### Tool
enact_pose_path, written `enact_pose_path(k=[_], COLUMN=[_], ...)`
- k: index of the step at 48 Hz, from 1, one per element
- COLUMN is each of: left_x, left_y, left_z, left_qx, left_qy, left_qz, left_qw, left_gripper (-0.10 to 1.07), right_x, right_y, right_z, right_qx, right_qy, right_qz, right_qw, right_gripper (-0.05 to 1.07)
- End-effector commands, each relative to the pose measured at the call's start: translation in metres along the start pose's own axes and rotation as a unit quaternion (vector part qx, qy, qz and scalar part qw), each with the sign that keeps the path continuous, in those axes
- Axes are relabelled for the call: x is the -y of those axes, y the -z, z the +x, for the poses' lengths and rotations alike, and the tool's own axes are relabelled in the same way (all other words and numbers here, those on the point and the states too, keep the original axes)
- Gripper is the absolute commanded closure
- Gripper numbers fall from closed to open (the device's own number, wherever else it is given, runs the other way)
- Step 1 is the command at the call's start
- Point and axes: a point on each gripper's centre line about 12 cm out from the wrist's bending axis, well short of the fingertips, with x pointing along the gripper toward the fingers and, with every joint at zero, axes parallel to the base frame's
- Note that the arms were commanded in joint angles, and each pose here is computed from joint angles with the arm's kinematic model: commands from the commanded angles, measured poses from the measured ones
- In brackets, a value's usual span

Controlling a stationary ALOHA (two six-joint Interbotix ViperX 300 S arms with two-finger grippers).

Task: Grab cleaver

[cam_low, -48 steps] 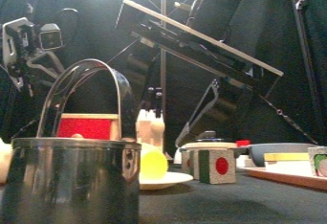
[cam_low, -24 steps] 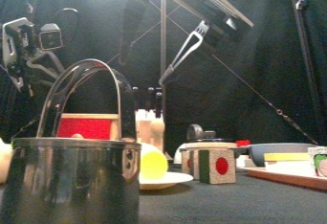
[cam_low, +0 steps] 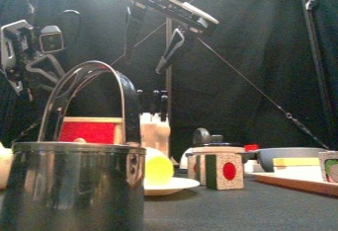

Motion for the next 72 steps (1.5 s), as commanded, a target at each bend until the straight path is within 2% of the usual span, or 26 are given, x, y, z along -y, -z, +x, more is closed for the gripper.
enact_pose_path(k=[1,9,23,31,50,72], left_x=[0.004,0.003,0.004,0.003,0.002,0.002], left_y=[-0.006,-0.007,-0.007,-0.006,-0.007,-0.006], left_z=[0.001,0.001,0.001,0.001,0.001,0.001], left_qx=[0.009,0.012,0.012,0.012,0.013,0.013], left_qy=[0.005,0.004,0.005,0.004,0.001,0.001], left_qz=[0.001,0.001,0.001,0.001,0.0,0.0], left_qw=[0.9999,0.9999,0.9999,0.9999,0.9999,0.9999], left_gripper=[0.39,0.39,0.39,0.39,0.39,0.39], right_x=[0.001,0.001,0.009,0.014,0.016,0.022], right_y=[-0.046,-0.063,-0.077,-0.08,-0.074,-0.073], right_z=[-0.008,0.012,0.047,0.056,0.073,0.089], right_qx=[0.02,0.029,0.015,0.004,-0.004,-0.007], right_qy=[-0.011,-0.001,0.019,0.026,0.043,0.062], right_qz=[0.014,-0.006,0.021,0.036,0.037,0.038], right_qw=[0.9996,0.9996,0.9995,0.999,0.9984,0.9974], right_gripper=[0.11,0.12,0.13,0.13,0.18,0.18])
